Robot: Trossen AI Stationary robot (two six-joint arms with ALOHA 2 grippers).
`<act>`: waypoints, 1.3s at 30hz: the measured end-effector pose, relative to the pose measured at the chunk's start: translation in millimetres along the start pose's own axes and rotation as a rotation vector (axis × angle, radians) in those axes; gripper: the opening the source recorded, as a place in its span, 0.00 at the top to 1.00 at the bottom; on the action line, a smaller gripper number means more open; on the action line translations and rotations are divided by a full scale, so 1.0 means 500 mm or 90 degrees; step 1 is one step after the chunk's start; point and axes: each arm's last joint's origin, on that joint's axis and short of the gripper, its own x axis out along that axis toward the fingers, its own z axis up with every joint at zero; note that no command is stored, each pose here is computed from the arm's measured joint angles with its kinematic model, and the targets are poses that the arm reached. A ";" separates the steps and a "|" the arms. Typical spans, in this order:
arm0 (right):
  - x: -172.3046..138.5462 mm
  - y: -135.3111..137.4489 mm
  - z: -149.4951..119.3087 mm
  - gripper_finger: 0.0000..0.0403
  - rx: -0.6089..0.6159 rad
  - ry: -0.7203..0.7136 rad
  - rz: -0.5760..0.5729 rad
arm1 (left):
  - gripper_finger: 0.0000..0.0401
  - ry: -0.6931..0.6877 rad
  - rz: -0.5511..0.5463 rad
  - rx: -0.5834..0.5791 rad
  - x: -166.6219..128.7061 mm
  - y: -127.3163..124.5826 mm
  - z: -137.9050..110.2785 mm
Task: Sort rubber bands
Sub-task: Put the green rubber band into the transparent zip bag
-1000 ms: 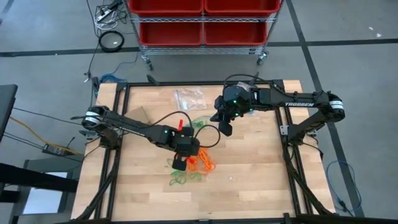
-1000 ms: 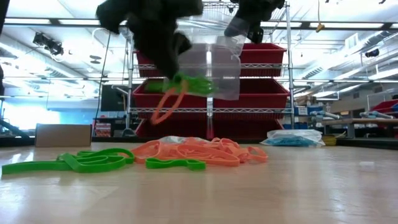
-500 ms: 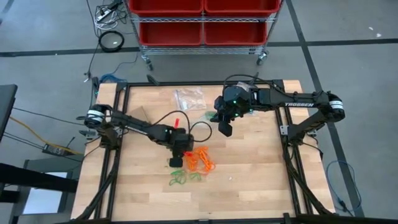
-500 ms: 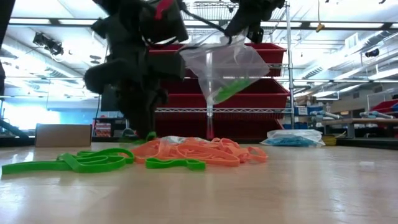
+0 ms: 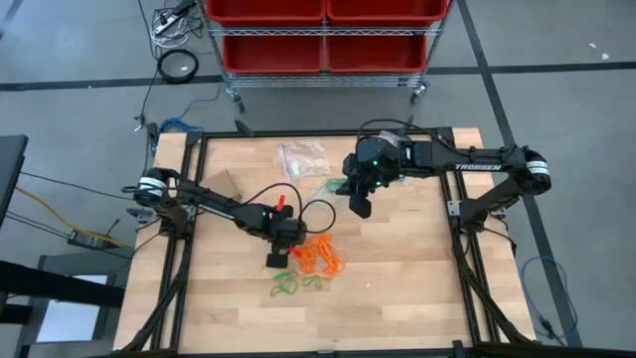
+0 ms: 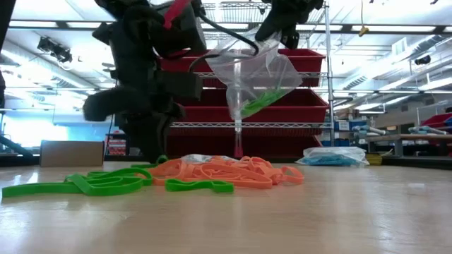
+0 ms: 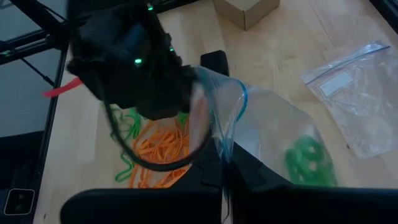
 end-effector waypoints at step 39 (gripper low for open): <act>0.036 -0.013 -0.043 1.00 0.074 0.053 0.004 | 1.00 -0.630 0.240 0.021 -0.352 -0.021 0.056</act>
